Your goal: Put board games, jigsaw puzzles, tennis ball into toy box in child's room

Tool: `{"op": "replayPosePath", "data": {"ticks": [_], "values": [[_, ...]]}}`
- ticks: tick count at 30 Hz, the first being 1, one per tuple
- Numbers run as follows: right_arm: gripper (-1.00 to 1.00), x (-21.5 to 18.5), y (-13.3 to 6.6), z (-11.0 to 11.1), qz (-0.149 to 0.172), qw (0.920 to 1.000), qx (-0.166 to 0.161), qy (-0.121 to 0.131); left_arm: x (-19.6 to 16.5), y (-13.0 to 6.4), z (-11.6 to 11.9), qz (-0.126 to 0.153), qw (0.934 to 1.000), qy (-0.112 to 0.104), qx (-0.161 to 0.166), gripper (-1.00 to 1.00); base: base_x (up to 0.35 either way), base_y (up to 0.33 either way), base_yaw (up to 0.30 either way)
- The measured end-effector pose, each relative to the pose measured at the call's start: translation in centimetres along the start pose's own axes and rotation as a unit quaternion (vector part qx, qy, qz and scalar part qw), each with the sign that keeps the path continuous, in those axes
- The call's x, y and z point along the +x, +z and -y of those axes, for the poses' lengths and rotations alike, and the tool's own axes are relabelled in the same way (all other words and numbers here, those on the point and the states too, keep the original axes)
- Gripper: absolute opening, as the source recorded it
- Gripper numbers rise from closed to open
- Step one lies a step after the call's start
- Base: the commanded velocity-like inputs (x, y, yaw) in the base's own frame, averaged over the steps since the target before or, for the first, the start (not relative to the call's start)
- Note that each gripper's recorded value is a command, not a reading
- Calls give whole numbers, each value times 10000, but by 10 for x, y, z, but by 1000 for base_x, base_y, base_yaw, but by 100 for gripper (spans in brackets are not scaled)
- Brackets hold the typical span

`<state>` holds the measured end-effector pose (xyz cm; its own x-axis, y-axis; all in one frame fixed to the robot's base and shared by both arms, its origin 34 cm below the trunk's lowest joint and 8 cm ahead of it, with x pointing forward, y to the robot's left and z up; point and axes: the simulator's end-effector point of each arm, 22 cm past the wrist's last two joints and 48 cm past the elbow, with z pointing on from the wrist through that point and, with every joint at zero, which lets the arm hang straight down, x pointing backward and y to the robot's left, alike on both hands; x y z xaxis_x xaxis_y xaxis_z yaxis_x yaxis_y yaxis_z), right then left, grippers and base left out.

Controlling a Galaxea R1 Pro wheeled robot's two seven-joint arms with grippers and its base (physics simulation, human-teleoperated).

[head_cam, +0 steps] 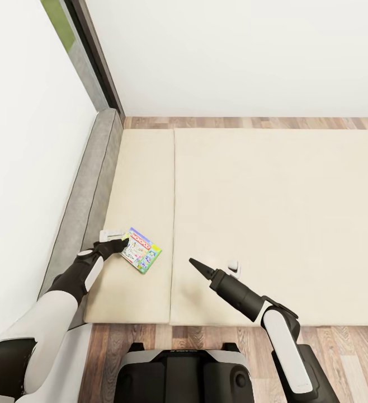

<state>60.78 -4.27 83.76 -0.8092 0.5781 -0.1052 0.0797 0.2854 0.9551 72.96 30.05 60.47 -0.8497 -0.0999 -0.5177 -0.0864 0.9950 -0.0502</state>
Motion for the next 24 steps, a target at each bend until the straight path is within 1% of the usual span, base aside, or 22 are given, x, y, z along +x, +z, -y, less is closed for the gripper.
{"op": "replayPosePath", "data": {"ticks": [3,4,7,11,16,24], "values": [[100,0,0,-1,3,10000,-6,-7,0,0,0,0,10000,-3,3,100,0,0,0],[100,2,1,1,-1,10000,17,36,1,0,5,-5,10000,-14,31,100,0,0,0],[100,9,0,9,-16,9999,111,129,4,0,16,-18,9999,-41,104,100,0,0,0],[100,16,-4,22,-56,9995,236,215,6,0,24,-29,9999,-56,153,100,0,0,0],[100,23,-6,34,-110,9988,353,320,6,0,28,-28,9998,-63,181,100,0,0,0],[100,34,-8,49,-199,9974,489,484,6,0,28,-27,9998,-62,178,100,0,0,0]]}}
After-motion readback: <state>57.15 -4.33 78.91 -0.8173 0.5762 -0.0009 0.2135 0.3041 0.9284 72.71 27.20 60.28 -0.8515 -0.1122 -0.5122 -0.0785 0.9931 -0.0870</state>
